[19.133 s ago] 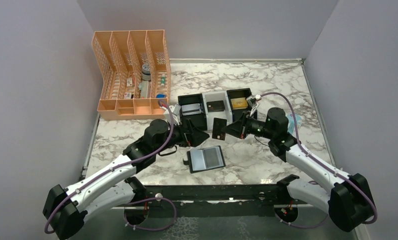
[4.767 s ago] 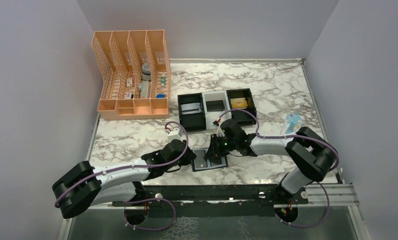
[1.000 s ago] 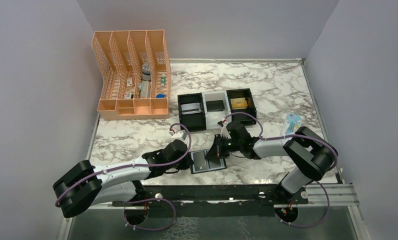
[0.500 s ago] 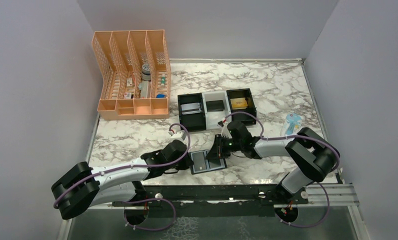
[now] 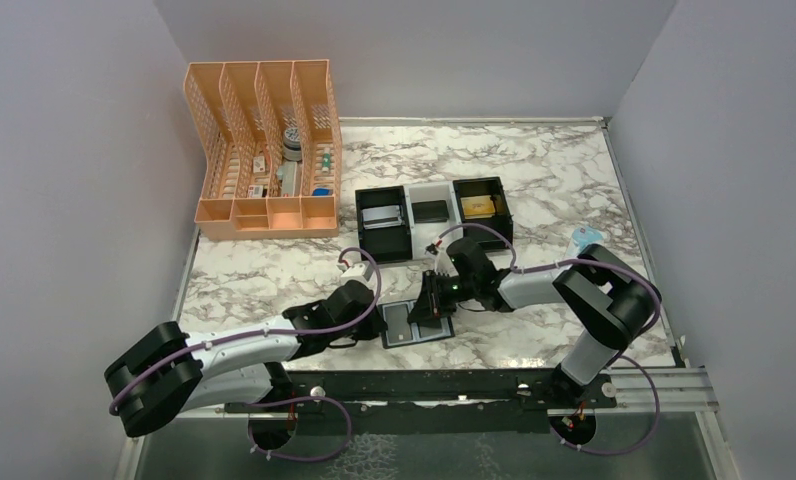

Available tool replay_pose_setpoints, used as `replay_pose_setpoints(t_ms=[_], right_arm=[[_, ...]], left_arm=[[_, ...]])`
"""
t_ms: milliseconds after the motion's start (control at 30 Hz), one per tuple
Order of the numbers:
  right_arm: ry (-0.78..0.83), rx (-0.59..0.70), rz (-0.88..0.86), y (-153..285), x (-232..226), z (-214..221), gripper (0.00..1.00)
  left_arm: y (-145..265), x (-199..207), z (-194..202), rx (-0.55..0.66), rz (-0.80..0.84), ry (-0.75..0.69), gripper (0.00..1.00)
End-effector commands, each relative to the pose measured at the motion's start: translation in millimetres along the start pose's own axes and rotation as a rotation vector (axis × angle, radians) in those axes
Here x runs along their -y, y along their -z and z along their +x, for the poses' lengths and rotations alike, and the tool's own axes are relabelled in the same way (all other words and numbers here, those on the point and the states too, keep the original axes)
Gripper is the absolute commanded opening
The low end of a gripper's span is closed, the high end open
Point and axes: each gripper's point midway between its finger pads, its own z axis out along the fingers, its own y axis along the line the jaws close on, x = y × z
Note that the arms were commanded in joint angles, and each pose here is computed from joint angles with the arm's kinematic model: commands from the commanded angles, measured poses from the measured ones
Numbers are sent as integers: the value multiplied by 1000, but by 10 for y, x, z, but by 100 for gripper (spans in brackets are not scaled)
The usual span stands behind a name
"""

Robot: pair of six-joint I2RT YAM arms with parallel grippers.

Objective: Take the credit cards out of the card holder

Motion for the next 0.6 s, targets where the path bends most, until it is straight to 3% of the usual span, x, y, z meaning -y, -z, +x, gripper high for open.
replay_pose_setpoints(t_ms=[0,200,333,567], right_arm=[[-7,-22,-25,-17,-7,37,12],[-53,-21,-101,3,-132,70,10],[-62,-2,-136,23,-199,52,3],[-36,60,-71,77,-145,-38,1]], left_arm=[[-37,-62,82,-27,-21,-6,0],[-41,-71,116,-34,-12,-4,0],[-39,-91,140,-38,-14,-1,0],[-12,-134,113,-14,-27,8,0]])
